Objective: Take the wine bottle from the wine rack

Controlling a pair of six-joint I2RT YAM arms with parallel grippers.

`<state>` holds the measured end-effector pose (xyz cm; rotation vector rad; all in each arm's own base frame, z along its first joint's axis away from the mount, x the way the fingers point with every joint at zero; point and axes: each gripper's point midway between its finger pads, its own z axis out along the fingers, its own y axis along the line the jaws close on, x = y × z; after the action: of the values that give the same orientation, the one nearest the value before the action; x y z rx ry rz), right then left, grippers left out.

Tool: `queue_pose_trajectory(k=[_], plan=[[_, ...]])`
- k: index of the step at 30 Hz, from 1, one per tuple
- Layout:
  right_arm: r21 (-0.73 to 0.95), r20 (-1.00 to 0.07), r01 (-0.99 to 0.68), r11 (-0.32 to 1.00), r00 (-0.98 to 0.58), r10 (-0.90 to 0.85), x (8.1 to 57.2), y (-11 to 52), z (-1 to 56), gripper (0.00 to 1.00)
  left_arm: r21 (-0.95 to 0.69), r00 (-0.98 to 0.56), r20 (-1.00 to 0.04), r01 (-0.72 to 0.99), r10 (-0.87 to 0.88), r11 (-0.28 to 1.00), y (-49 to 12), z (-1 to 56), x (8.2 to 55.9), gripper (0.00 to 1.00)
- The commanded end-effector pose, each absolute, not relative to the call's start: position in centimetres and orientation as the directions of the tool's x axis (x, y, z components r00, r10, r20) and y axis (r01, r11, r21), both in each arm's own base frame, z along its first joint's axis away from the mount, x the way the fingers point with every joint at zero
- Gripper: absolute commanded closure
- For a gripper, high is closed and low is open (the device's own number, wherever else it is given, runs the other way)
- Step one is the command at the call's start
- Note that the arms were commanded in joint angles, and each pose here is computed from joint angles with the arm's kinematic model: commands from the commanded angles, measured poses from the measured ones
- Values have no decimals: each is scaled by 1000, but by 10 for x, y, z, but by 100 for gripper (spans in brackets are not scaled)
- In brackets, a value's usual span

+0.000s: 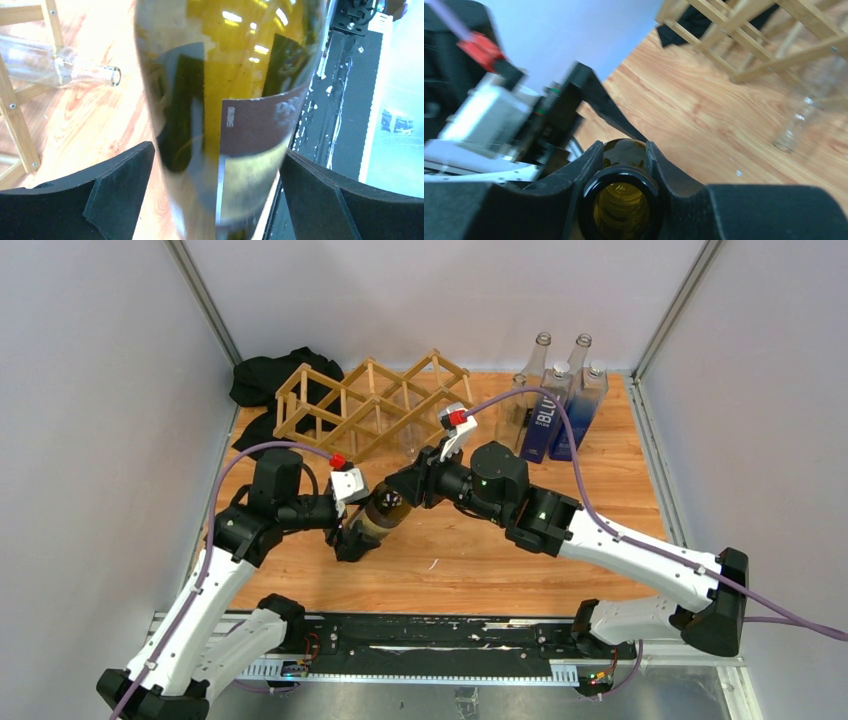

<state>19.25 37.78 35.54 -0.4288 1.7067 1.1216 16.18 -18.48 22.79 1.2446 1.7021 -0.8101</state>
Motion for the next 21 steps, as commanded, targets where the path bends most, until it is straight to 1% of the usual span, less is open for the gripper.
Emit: queue_pose_trajectory(k=[1,4,5,11,17,21], plan=[[443,-891,-658,609,-400,215,219,355,357,100,-11,-197,-877,921,439,390,-176,231,179,0],[411,-895,-619,669,-413,168,231,337,346,100,-44,-273,-821,906,501,420,-169,221,183,0],[397,-897,-609,686,-415,152,234,330,342,100,-70,-321,-785,896,529,439,-165,214,185,0],[310,-917,-538,784,-386,97,259,284,328,100,-86,-416,-668,867,617,491,-151,212,199,0],[123,-949,-420,899,-314,-17,298,234,321,100,-41,-453,-610,837,650,545,-140,224,219,0],[47,-954,-354,934,-294,-63,325,212,322,100,-11,-462,-604,819,649,573,-135,229,230,0]])
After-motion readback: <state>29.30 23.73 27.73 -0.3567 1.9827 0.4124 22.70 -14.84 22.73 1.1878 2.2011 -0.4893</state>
